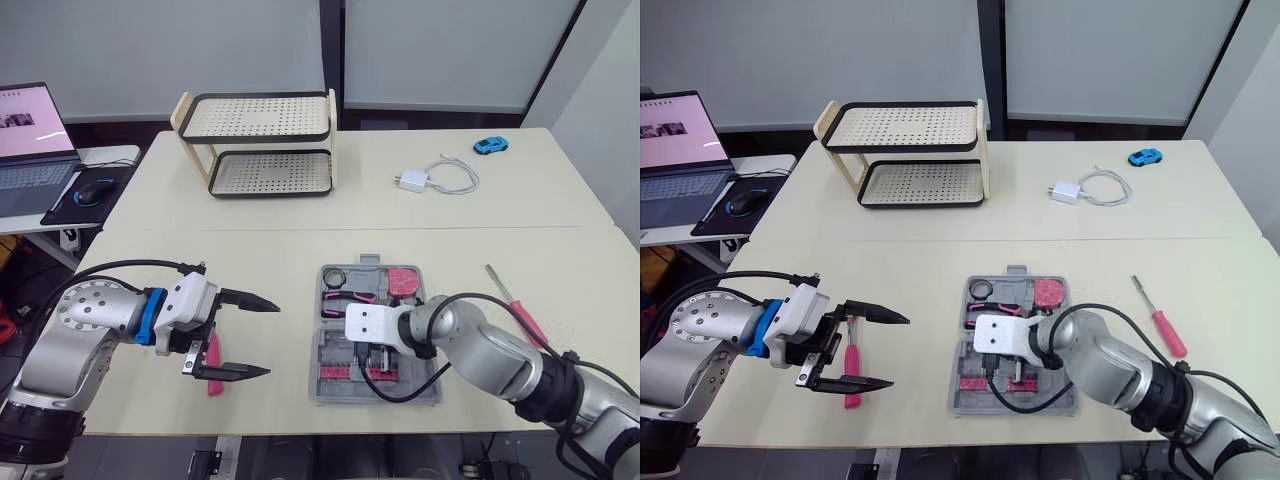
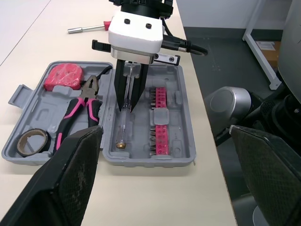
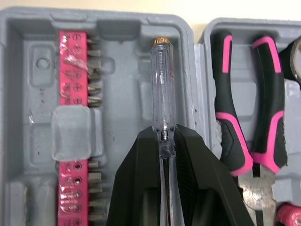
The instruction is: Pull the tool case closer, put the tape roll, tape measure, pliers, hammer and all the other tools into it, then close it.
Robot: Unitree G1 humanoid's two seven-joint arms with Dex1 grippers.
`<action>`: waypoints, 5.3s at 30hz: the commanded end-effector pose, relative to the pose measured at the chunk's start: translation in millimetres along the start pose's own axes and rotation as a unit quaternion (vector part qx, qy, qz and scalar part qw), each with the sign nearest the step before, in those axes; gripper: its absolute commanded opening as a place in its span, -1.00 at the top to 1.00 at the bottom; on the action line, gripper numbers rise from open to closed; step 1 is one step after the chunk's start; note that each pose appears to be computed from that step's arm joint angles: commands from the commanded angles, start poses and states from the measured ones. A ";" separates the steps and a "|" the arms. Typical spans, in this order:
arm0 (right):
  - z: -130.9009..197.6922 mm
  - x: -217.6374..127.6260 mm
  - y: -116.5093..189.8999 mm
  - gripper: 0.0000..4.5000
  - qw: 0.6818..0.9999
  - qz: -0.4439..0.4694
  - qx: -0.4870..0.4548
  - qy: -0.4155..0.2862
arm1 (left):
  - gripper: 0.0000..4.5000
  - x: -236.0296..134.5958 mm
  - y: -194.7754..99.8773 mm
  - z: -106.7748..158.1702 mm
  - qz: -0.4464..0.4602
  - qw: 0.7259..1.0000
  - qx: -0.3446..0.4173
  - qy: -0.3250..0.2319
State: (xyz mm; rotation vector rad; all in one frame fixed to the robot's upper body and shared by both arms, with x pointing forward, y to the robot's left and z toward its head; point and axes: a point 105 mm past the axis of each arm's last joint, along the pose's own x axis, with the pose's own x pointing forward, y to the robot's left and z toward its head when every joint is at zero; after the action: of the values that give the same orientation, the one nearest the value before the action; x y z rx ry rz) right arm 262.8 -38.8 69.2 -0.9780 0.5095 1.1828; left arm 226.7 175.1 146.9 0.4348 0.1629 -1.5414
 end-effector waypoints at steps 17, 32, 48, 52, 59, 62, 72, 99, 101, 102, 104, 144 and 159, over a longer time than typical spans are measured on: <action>7.0 -5.6 -7.9 0.92 1.000 -0.015 -0.009 -0.002 | -1.00 -5.4 -0.5 5.3 0.003 1.000 0.016 0.010; 5.8 0.1 -6.1 0.92 1.000 -0.014 -0.006 -0.001 | -1.00 -5.0 -1.1 4.0 0.004 1.000 0.013 0.011; 11.0 -2.5 -9.0 0.34 1.000 -0.021 -0.007 -0.015 | -1.00 -3.7 -0.5 4.1 0.002 1.000 0.014 0.009; 9.4 -6.3 -11.2 0.34 1.000 -0.022 -0.008 -0.019 | -1.00 -3.3 0.2 4.4 0.001 1.000 0.016 0.008; 2.1 -4.6 -11.3 0.64 1.000 -0.024 -0.003 -0.018 | -1.00 -2.1 1.1 4.9 0.002 1.000 0.017 0.006; 0.6 -2.7 -9.1 0.99 1.000 -0.023 -0.002 -0.017 | -1.00 -1.8 1.2 4.9 0.001 1.000 0.017 0.007; -1.4 -0.2 -8.2 0.99 1.000 -0.023 0.000 -0.012 | -1.00 -2.1 0.8 4.7 0.001 1.000 0.018 0.009; 14.9 -25.8 -18.4 0.99 0.996 -0.017 0.034 -0.075 | -1.00 -10.0 4.7 7.1 0.018 1.000 0.008 0.010; 21.5 -38.3 -22.9 0.99 0.994 -0.018 0.031 -0.107 | -1.00 -14.4 6.9 6.8 0.029 0.999 -0.001 0.014; 20.6 -48.3 -25.3 0.99 0.991 -0.019 0.040 -0.125 | -1.00 -18.9 8.4 6.1 0.038 0.999 -0.009 0.019; 13.6 -68.6 -28.7 0.99 0.988 -0.026 0.037 -0.146 | -1.00 -28.8 12.2 5.6 0.059 0.998 -0.024 0.025; -273.3 -263.2 -27.5 -0.99 0.898 -0.337 0.285 -0.006 | -1.00 -224.7 -5.1 -107.3 0.487 0.841 -0.191 0.138; -100.2 -186.4 -84.4 -0.99 0.941 -0.196 0.131 -0.242 | -1.00 -228.2 -12.9 -110.3 0.628 0.738 -0.228 0.097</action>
State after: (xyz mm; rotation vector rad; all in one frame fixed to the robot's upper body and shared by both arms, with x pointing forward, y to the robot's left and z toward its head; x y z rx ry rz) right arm 296.0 -254.6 173.6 -0.4911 0.1450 0.8341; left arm 226.8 421.7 114.7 0.1662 0.3582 -0.1488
